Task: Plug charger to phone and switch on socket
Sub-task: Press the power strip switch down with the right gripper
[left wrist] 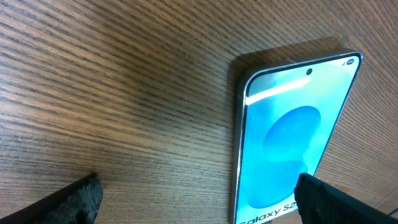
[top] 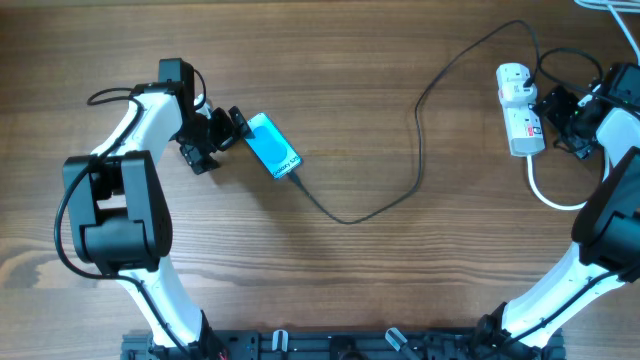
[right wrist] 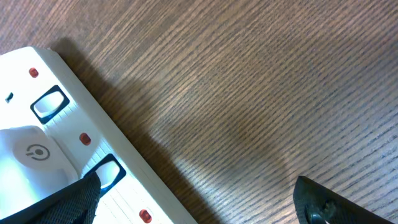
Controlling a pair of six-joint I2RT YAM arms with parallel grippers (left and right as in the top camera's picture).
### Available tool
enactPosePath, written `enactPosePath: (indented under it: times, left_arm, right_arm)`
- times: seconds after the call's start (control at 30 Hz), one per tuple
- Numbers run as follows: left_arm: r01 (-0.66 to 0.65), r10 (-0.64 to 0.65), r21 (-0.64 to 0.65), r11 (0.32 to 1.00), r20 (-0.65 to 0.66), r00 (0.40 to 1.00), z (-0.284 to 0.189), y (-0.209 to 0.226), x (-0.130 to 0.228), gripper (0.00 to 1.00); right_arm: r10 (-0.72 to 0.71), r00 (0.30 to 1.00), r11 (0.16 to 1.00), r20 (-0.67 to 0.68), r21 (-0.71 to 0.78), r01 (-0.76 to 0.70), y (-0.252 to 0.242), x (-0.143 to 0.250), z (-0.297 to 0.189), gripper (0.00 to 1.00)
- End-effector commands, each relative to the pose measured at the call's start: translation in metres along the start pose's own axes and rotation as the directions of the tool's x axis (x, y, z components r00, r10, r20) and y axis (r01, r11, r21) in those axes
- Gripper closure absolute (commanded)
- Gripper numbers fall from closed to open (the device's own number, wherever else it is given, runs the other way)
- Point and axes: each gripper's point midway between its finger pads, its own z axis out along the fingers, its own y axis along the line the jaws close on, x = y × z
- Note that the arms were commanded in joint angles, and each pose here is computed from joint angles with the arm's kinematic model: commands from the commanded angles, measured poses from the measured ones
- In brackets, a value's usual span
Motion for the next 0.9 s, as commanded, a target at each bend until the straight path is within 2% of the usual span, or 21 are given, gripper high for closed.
enactPosePath:
  times: [0.0, 0.1, 0.23, 0.63, 0.7, 0.87]
  left_arm:
    - [0.038, -0.043, -0.116, 0.993, -0.047, 0.998, 0.027, 0.036, 0.009, 0.00]
    - [0.038, -0.043, -0.116, 0.993, -0.047, 0.998, 0.027, 0.036, 0.009, 0.00]
    - [0.038, -0.043, -0.117, 0.992, -0.047, 0.998, 0.027, 0.036, 0.009, 0.00]
    - [0.038, -0.043, -0.117, 0.992, -0.047, 0.998, 0.027, 0.036, 0.009, 0.00]
    - [0.038, -0.043, -0.117, 0.992, -0.047, 0.998, 0.027, 0.036, 0.009, 0.00]
    - [0.038, -0.044, -0.117, 0.992, -0.047, 0.998, 0.027, 0.037, 0.009, 0.00]
  right_arm:
    - [-0.009, 1.000, 1.000, 0.012, 0.016, 0.009, -0.002, -0.003, 0.007, 0.00]
    - [-0.010, 1.000, 1.000, 0.007, 0.012, 0.010, -0.001, -0.001, 0.011, 0.00]
    - [-0.040, 0.998, 0.999, -0.057, 0.018, 0.041, 0.006, 0.021, 0.030, 0.00]
    - [-0.037, 0.993, 0.994, -0.111, 0.095, 0.048, -0.007, 0.035, 0.029, 0.00]
    - [-0.091, 0.987, 0.995, -0.131, 0.029, 0.095, 0.003, 0.039, 0.029, 0.00]
    - [-0.094, 0.991, 0.991, -0.092, 0.091, 0.103, -0.006, 0.030, 0.029, 0.00]
